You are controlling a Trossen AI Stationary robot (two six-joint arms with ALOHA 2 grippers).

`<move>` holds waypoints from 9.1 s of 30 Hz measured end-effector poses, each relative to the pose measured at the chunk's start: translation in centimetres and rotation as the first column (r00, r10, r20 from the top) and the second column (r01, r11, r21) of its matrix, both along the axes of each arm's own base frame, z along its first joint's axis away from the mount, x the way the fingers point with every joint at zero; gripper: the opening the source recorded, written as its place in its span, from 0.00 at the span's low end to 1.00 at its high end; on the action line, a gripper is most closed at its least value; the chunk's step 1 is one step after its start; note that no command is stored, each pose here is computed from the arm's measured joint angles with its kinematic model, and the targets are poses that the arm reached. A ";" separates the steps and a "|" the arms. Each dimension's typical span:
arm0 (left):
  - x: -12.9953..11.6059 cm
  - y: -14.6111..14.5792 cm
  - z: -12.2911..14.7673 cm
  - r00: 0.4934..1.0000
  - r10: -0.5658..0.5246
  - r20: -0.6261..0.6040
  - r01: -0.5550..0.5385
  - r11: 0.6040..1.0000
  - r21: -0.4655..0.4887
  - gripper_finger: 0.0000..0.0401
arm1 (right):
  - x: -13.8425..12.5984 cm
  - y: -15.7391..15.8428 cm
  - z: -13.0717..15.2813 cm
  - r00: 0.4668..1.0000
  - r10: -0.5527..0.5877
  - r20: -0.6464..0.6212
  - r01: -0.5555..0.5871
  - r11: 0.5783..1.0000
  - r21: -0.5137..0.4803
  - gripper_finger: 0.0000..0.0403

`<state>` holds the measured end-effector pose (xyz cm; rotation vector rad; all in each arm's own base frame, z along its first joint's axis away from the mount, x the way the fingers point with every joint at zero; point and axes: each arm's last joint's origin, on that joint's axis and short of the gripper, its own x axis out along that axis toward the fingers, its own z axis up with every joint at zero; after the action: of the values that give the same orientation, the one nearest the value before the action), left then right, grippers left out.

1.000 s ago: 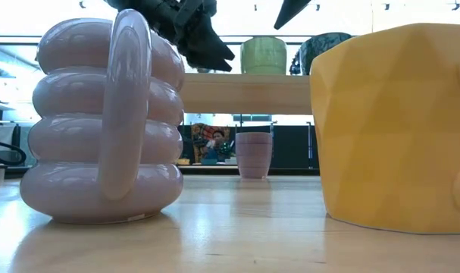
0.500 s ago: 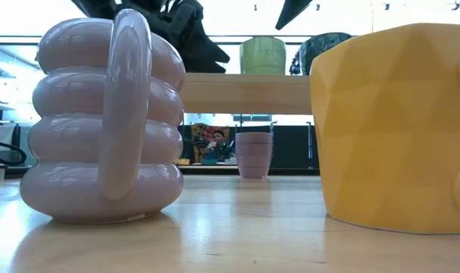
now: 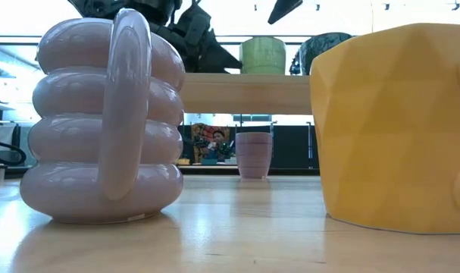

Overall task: Place coffee mugs
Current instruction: Put the green mug on the shelf, then put the top purple mug on the shelf

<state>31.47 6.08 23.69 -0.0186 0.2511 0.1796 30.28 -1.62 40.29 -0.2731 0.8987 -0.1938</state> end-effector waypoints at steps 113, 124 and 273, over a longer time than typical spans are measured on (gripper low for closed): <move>-4.3 0.0 5.6 0.993 0.021 -0.114 -0.018 0.999 0.030 0.78 | -3.9 3.0 2.6 0.999 -0.048 -0.022 0.048 0.999 -0.001 0.35; -6.5 6.9 4.5 0.965 0.200 -0.172 -0.233 0.952 -0.200 0.78 | -5.1 1.9 3.7 0.994 -0.071 0.077 0.072 0.997 0.001 0.35; 9.9 19.1 -1.5 0.637 -0.034 -0.770 -0.389 0.848 -0.360 0.60 | -6.1 -4.8 3.9 0.992 -0.100 0.071 0.095 0.993 0.070 0.35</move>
<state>41.36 25.22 22.24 -0.5092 1.1586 0.3237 24.19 -6.44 44.22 -0.1589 0.8441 -0.2625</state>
